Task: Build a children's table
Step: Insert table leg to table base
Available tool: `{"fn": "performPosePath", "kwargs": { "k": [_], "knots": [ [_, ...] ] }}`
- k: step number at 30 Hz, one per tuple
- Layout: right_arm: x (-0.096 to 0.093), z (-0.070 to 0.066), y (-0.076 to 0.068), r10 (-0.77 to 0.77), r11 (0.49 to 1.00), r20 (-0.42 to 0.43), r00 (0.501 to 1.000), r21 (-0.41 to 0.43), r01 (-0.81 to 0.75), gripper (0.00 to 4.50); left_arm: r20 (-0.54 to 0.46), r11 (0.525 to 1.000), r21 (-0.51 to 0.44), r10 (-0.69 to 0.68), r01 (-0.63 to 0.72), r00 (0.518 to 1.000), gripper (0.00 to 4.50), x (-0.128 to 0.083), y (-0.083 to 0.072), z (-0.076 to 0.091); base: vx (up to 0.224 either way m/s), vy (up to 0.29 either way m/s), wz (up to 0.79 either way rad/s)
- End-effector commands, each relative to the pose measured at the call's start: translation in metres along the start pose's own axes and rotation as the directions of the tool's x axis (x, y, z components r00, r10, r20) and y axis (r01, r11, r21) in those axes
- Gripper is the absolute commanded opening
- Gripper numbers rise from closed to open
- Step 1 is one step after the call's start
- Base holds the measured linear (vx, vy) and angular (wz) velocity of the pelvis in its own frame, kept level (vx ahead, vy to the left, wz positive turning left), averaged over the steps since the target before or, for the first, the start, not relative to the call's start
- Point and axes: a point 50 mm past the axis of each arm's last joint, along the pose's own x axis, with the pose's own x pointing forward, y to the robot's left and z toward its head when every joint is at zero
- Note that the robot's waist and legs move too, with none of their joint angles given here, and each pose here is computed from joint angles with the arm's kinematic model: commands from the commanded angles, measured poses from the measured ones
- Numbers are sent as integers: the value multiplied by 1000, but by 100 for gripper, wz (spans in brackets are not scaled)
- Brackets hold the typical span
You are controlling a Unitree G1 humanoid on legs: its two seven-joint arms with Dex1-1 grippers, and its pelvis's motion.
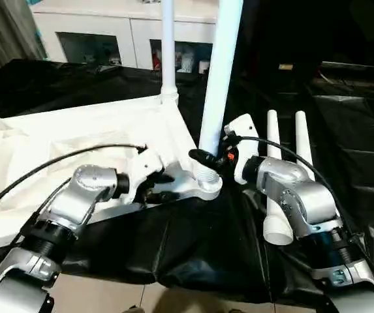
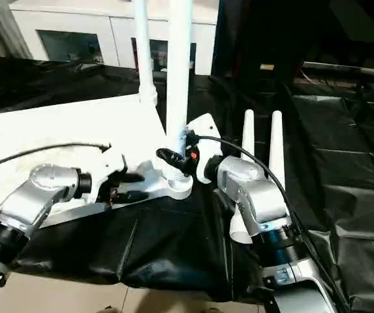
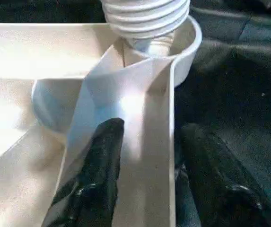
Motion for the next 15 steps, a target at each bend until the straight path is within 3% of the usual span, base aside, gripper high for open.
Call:
{"fn": "performPosePath", "kwargs": {
  "k": [1,4,12,13,15],
  "knots": [
    [-1,4,1,-3,1000,23,1000,-23,4,187,-4,999,35,21,-21,1000,216,2,4,4,0,0,0],
    [-1,3,2,-1,1000,21,1000,-24,1,187,1,1000,15,15,-15,1000,181,4,6,2,0,0,0],
    [-1,3,3,5,1000,19,1000,-25,-5,187,-10,999,31,32,-32,999,181,4,8,0,0,0,0],
    [-1,3,3,5,1000,19,1000,-25,-5,187,-14,999,33,23,-22,1000,155,4,7,0,0,0,0],
    [-1,3,3,4,1000,19,1000,-25,-4,187,-20,999,32,16,-16,1000,148,4,6,-1,0,0,0]
  ]
}}
